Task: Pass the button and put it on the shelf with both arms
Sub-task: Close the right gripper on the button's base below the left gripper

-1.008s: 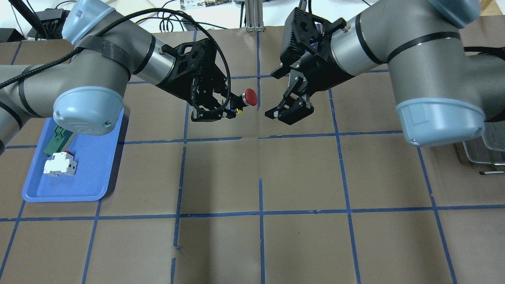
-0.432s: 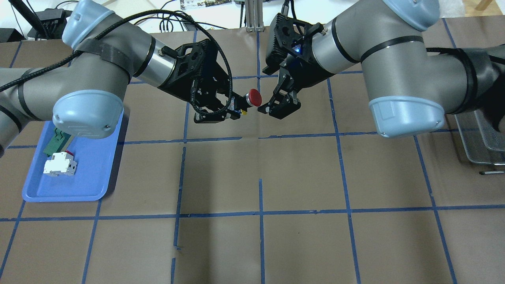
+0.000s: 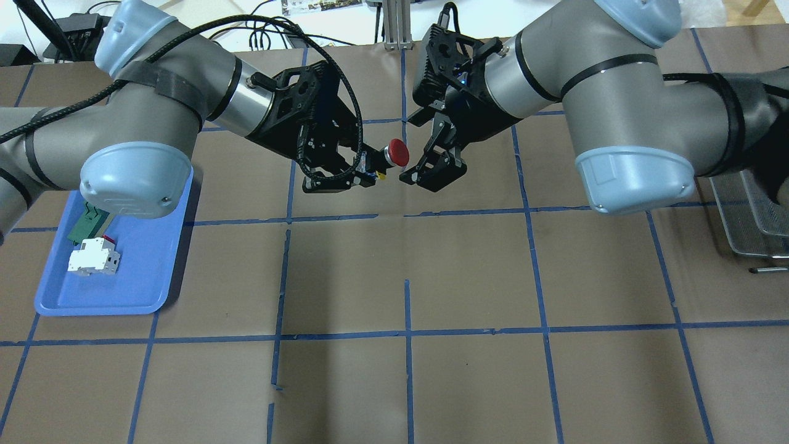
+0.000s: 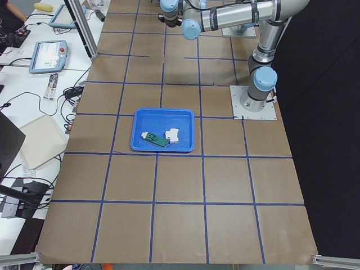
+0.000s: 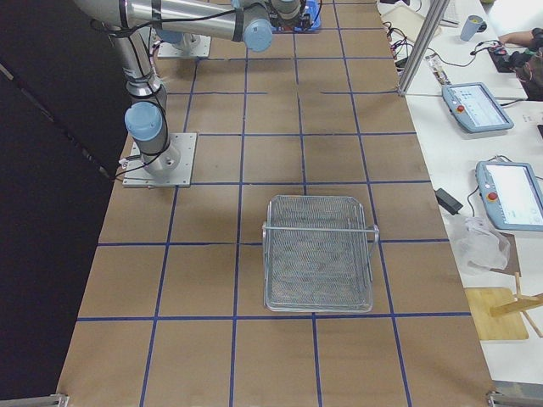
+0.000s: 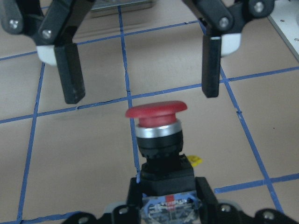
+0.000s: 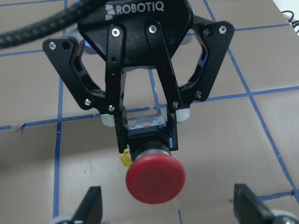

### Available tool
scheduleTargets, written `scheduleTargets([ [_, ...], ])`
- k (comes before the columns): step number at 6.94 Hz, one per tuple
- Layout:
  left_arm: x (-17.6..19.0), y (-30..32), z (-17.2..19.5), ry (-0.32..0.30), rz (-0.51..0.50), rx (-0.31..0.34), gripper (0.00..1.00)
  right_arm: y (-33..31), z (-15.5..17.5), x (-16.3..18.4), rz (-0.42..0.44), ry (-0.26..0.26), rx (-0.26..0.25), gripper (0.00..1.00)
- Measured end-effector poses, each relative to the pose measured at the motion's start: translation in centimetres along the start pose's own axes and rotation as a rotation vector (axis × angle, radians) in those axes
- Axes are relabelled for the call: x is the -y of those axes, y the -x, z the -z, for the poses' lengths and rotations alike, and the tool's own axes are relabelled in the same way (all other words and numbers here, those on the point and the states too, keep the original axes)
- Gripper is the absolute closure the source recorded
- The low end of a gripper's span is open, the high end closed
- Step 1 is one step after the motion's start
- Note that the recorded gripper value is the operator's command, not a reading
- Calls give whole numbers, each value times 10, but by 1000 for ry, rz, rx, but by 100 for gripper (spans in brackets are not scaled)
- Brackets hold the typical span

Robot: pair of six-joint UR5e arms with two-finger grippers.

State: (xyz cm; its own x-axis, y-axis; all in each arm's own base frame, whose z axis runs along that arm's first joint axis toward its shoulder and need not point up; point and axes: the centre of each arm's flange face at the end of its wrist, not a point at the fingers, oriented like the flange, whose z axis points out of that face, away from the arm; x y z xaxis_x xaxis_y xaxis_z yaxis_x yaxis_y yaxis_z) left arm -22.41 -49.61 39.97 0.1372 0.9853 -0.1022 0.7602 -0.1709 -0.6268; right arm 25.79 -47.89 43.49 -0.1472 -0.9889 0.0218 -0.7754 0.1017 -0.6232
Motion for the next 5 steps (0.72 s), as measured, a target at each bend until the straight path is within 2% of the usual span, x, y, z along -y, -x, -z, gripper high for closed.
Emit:
scheduleTargets([
  [2,0,0,0,1,1,0,100,9,-9,10,-4,-11,24,0],
  [3,0,0,0,1,1,0,100,14,-15,14,-7,-11,37,14],
  [4,0,0,0,0,1,0,100,15,-19,16,-6,-12,44,53],
  [5,0,0,0,0,1,0,100,15,-20,17,-4,-14,44,67],
])
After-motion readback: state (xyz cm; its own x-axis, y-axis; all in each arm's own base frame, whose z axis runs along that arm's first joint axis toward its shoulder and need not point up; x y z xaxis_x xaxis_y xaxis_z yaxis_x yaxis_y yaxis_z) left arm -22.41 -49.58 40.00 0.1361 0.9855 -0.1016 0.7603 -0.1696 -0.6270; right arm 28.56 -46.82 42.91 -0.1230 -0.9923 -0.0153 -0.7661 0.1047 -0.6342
